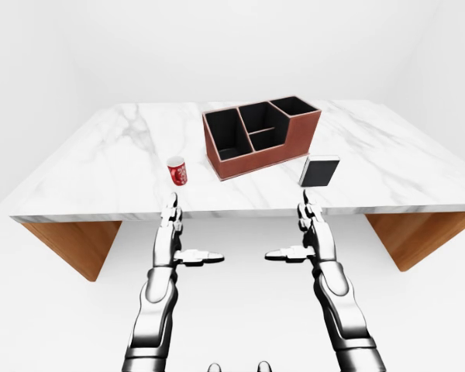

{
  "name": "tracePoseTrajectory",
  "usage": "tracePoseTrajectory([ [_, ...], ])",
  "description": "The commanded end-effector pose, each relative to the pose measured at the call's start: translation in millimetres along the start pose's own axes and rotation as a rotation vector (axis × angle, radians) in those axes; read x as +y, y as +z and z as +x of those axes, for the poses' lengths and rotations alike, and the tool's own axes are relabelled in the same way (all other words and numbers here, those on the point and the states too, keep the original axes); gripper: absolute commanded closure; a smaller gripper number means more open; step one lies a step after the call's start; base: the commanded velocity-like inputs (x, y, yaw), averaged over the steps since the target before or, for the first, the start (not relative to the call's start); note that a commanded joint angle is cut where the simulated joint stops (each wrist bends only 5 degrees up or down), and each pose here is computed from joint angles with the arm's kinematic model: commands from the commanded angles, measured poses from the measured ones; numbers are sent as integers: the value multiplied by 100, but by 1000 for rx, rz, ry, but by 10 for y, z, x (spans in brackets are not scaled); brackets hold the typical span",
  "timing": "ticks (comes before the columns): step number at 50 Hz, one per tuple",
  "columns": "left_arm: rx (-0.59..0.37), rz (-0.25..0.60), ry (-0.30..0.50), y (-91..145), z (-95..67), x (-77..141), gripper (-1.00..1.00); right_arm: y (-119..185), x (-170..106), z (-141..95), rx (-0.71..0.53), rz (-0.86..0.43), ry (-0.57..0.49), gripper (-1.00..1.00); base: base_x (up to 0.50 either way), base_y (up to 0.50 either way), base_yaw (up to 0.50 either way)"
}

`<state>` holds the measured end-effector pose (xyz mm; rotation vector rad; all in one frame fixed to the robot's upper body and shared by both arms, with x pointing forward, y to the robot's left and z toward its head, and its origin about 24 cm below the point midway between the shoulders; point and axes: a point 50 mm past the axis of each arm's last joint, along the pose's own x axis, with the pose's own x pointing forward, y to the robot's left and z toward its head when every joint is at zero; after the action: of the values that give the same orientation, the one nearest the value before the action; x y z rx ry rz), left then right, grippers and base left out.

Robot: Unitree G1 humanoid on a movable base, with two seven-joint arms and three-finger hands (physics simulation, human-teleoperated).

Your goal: Pick up the book and place it in the back compartment of the caddy.

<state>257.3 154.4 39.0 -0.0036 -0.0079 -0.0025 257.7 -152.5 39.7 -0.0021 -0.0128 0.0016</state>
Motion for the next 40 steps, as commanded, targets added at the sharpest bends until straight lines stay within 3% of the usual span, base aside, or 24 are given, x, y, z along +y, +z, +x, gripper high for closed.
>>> tracePoseTrajectory([
  [1, 23, 17, -4, 72, -38, 24, -100, 74, -78, -35, 9, 6, 9, -100, 0, 0, 0],
  [6, -57, 22, -13, 294, -74, -2, -100, 194, -97, -45, -11, 9, 11, -100, 0, 0, 0],
  [19, -384, 45, -38, 1037, -296, -29, -100, 844, -148, -162, -293, 1, 22, -100, 0, 0, 0],
  [26, -454, 63, -36, 1188, -372, -10, -100, 945, -170, -168, -336, -19, 13, -100, 0, 0, 0],
  [34, -465, 71, -34, 1212, -388, 5, -100, 1012, -199, -162, -365, -20, 1, -100, 0, 0, 0],
  [40, -486, 68, -32, 1256, -411, 20, -100, 1193, -235, -245, -452, 15, 11, -100, 8, 0, 0],
])
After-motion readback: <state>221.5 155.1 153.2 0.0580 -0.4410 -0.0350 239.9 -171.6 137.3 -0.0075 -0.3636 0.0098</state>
